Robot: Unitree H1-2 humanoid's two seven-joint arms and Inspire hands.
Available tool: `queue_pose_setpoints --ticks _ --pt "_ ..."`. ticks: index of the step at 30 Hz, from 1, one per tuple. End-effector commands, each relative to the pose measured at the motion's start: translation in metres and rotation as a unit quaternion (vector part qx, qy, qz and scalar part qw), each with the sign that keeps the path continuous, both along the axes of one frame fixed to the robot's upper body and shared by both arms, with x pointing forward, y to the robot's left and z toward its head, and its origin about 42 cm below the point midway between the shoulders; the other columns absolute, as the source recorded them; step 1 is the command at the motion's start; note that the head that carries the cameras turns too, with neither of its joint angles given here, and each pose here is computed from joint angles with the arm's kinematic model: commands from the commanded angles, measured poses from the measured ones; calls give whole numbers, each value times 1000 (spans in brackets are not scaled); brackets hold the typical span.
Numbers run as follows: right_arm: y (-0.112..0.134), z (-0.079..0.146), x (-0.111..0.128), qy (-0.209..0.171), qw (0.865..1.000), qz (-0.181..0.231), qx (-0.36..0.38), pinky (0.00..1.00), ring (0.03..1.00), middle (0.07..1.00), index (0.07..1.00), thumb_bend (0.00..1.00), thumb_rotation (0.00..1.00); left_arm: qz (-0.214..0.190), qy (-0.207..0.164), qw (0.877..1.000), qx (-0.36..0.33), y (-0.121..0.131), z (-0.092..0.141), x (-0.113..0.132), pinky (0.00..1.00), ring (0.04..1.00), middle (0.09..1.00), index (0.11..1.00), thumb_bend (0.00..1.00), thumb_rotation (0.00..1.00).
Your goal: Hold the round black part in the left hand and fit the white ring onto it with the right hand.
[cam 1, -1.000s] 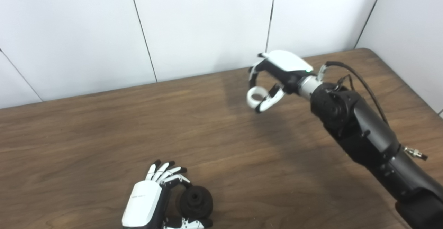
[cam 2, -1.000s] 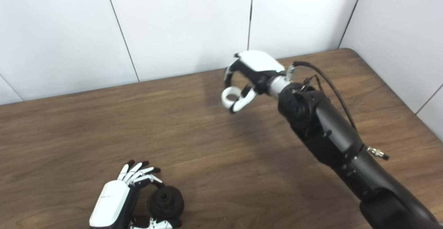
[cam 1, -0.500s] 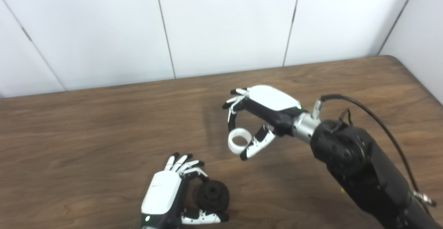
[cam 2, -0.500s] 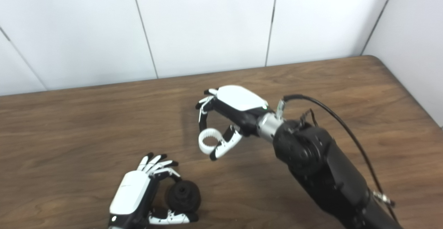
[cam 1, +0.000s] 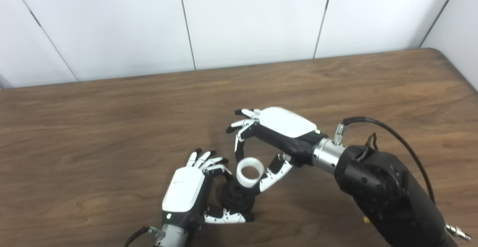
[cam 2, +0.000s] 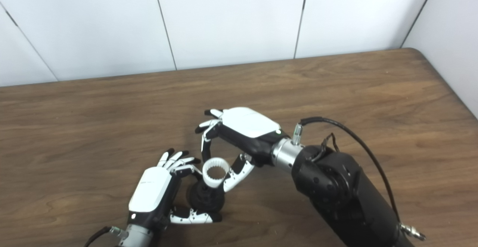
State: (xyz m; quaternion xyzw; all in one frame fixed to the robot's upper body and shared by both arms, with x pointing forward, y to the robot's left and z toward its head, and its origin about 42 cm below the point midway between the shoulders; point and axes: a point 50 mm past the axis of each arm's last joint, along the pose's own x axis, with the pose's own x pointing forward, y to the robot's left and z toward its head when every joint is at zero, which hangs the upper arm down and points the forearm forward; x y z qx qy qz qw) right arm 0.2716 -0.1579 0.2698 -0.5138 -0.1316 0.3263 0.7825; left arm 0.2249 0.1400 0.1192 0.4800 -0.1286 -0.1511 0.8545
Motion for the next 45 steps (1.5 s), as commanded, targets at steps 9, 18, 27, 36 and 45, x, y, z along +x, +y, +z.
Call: queue_pose_setpoints --ticks 9,18,27,36,45 --pt "14 4 -10 -32 999 32 9 1000 988 849 482 525 136 -6 3 1000 16 -9 -1 2 1000 900 794 483 525 55" --pt "16 -1 -8 -29 999 34 10 1000 992 842 482 525 135 -8 0 1000 18 -14 2 3 1000 897 797 484 524 55" --pt "18 -2 0 -31 999 31 9 1000 1000 842 482 525 135 -9 -1 1000 18 -16 4 2 1000 896 794 484 524 56" --pt "14 7 9 -43 999 21 11 1000 1000 845 482 525 135 -11 -2 1000 18 -17 5 2 1000 897 794 483 525 56" --pt "7 12 12 -46 999 17 6 1000 1000 846 481 525 135 -10 3 1000 26 -16 6 1 1000 902 799 483 525 56"
